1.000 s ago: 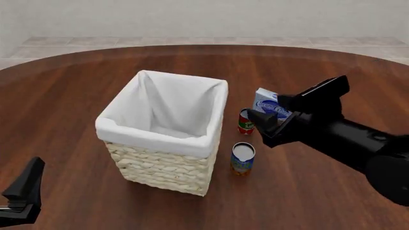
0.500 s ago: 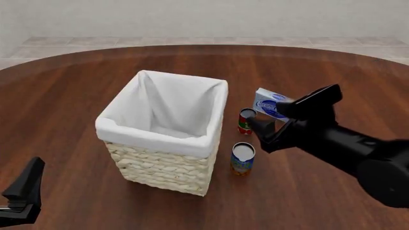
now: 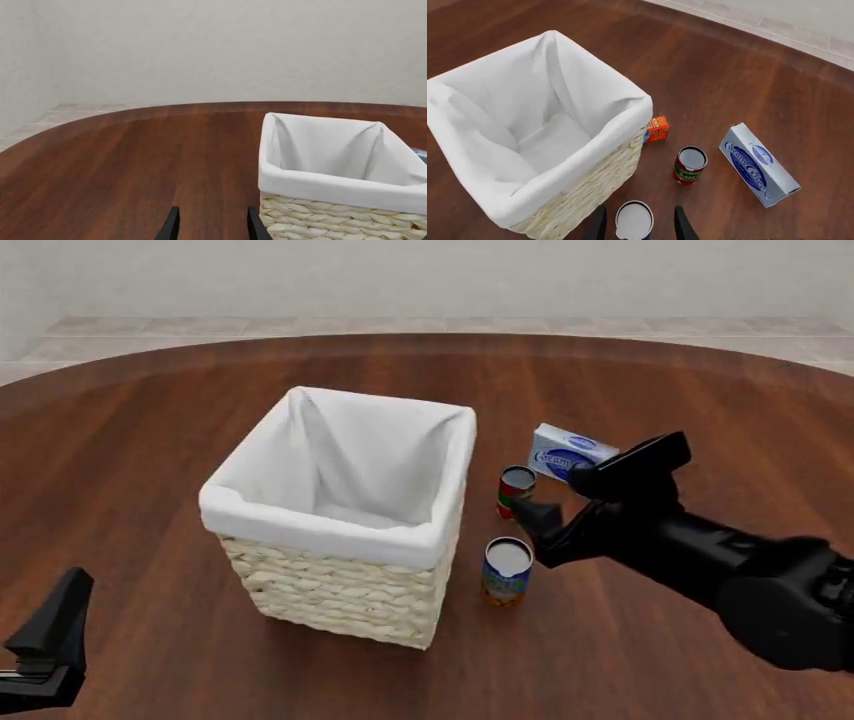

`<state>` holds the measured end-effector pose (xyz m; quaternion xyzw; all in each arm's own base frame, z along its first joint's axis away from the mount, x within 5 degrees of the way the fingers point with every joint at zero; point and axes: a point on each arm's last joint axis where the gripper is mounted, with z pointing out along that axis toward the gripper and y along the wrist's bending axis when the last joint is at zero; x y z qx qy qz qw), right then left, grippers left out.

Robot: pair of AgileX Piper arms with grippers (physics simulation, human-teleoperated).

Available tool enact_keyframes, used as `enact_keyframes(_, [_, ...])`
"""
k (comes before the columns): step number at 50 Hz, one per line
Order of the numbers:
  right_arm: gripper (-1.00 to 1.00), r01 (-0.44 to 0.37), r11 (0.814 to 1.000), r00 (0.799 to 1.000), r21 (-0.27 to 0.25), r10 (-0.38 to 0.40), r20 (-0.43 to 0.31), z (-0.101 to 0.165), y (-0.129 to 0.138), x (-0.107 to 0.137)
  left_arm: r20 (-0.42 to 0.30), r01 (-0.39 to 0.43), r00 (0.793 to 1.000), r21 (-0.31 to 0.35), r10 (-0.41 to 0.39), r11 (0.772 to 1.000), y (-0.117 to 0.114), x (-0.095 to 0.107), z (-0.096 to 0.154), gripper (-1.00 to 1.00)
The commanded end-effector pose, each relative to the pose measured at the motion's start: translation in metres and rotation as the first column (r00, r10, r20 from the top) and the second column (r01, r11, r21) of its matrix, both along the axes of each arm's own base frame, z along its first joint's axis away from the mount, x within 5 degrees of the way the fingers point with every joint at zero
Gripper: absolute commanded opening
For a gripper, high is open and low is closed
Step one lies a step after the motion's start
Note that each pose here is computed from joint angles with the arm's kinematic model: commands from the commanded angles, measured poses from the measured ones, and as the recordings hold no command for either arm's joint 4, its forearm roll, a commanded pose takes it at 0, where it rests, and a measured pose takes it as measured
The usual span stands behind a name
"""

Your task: Pick up the alphabet soup and put it in the basket.

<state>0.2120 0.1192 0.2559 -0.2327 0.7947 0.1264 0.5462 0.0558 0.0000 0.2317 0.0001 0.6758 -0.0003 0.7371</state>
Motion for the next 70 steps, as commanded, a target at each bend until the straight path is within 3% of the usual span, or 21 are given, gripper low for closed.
enact_keyframes(1, [1.0, 0.002, 1.0, 1.0, -0.01, -0.002, -0.011, -0.009, 0.001, 0.004, 0.0, 0.0, 1.0, 0.0, 0.0, 1.0, 0.0, 0.0, 0.0, 1.0])
enact_keyframes(70, [1.0, 0.006, 1.0, 0.997, -0.012, -0.007, -0.078, -0.045, 0.011, 0.016, 0.0, 0.0, 1.0, 0.0, 0.0, 1.0, 0.0, 0.0, 0.0, 1.0])
